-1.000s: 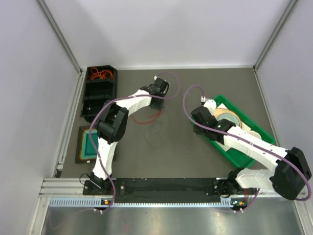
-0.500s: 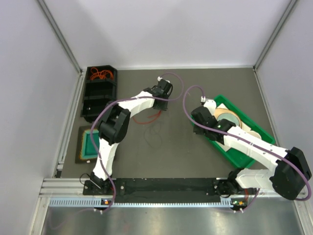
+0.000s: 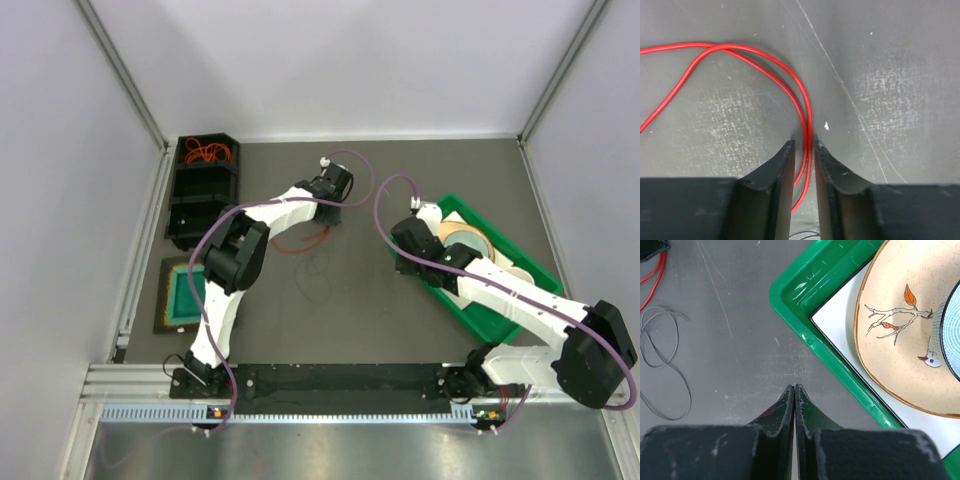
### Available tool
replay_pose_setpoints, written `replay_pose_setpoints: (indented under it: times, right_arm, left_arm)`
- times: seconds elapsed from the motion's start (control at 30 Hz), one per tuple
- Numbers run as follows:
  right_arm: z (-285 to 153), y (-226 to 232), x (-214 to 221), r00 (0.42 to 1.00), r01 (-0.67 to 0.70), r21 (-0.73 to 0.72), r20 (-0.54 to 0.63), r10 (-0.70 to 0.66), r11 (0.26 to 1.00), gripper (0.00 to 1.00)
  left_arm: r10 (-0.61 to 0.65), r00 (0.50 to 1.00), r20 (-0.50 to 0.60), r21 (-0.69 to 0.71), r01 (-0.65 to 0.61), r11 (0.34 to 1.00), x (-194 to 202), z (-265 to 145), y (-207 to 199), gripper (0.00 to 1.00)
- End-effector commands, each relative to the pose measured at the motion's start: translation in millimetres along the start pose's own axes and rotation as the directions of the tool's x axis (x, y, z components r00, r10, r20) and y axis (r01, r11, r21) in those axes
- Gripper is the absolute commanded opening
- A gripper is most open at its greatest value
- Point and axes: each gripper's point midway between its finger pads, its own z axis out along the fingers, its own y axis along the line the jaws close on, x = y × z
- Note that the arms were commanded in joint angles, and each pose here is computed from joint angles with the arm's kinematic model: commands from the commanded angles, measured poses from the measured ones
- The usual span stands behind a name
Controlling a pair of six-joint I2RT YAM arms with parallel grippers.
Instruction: Untangle the cables
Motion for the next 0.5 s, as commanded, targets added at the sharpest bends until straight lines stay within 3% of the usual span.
replay_pose_setpoints:
  times: [0.0, 0.27, 0.4, 0.47]
  right_arm:
    - [-6.2, 8.3, -17.2, 0.999, -0.019, -0.029, 0.037, 0.02, 0.999, 0.0]
    - [-7.1, 7.1, -17.3, 0.999, -0.02, -0.028, 0.042, 0.022, 0.999, 0.0]
    - [-7.0, 7.2, -17.8, 0.999, -0.023, -0.028, 0.044, 0.024, 0.999, 0.0]
    - [-7.0, 6.9, -18.0, 0.999, -0.021, -0.027, 0.045, 0.022, 0.999, 0.0]
  left_arm:
    - [-0.057, 0.997, -0.052, 0.032, 0.059, 0.998, 10.1, 14.9, 5.0, 0.2]
    - [-0.055, 0.994, -0.099, 0.052, 0.061, 0.997, 21.6, 26.7, 5.7, 0.13]
    - [-0.042, 0.994, -0.101, 0.013, 0.043, 0.999, 21.6, 30.0, 12.4, 0.0]
    - [-0.038, 0.996, -0.084, 0.01, 0.039, 0.999, 13.8, 23.2, 14.3, 0.0]
